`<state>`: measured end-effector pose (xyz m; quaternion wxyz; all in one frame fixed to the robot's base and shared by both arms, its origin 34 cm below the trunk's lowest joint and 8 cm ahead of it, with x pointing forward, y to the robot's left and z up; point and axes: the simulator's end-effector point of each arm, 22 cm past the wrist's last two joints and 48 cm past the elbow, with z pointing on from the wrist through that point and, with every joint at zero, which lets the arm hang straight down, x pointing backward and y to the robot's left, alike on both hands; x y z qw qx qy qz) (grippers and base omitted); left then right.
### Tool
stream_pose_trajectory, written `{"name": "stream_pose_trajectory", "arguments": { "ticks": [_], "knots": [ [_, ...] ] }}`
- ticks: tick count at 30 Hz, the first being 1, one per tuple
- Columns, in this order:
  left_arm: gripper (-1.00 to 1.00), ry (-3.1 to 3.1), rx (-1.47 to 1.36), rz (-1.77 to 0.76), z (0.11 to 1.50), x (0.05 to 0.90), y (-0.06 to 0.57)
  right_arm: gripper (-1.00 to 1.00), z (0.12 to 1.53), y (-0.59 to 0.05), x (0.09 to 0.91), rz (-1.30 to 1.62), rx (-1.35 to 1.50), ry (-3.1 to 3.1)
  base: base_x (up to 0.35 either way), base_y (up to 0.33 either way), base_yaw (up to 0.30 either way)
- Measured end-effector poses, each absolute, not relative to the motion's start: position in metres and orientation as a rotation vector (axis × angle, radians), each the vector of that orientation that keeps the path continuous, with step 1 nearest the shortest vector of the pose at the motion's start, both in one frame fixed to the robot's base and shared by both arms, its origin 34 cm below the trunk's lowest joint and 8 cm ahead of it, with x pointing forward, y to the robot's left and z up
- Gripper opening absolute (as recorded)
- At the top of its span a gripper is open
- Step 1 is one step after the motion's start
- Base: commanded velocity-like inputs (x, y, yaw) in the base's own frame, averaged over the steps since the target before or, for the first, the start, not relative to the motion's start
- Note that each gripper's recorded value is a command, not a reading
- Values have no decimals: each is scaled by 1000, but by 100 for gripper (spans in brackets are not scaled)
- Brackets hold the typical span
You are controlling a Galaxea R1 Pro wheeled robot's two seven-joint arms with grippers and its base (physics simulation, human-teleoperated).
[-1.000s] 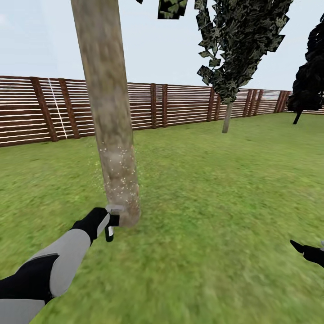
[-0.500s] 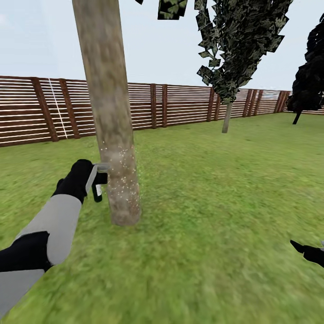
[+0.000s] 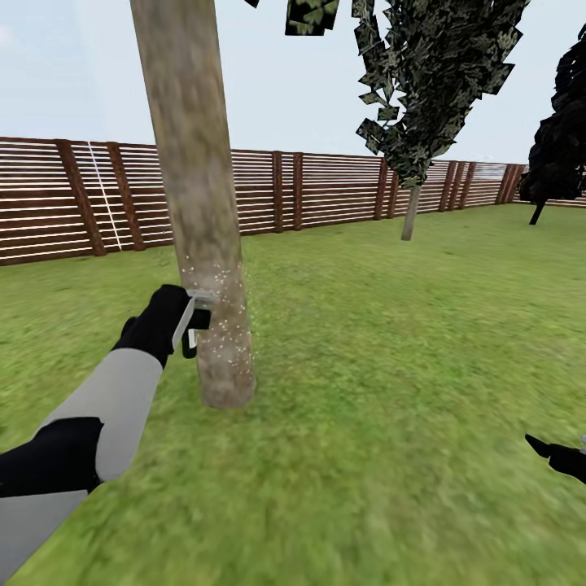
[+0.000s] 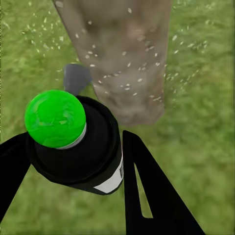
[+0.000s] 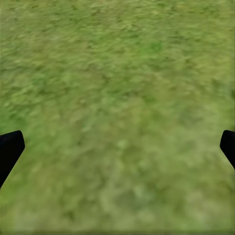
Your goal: In the garden, pick up the pesticide atomizer on the floor and spray pesticide onto both trees until each tree trunk is fully covered.
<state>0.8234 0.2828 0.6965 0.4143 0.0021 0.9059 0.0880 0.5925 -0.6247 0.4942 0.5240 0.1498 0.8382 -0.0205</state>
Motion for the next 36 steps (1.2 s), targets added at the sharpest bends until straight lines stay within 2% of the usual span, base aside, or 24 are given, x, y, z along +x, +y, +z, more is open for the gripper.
{"name": "stream_pose_trajectory", "arguments": {
  "ticks": [4,9,15,19,21,23,27,36],
  "knots": [
    [-100,2290,5,224,687,821,285,100,494,-624,593,-48,359,2006,0,0,-85],
    [-100,2420,42,242,567,797,308,100,497,-625,593,-48,359,2001,0,0,-191],
    [-100,2414,92,196,457,749,301,100,500,-625,593,-45,361,1995,-15,0,-146],
    [-100,2413,101,195,453,747,297,100,500,-625,593,-46,360,1995,-157,0,-6],
    [-100,2332,132,133,463,760,258,100,500,-625,593,-45,362,1994,-11,0,0],
    [-100,2302,149,117,466,763,244,100,500,-625,593,-46,363,1993,-3,0,0],
    [-100,2336,161,108,438,743,239,100,500,-624,593,-42,362,1992,-36,0,0],
    [-100,2338,168,101,435,741,235,100,501,-625,593,-43,363,1991,-220,0,0]
  ]
}}
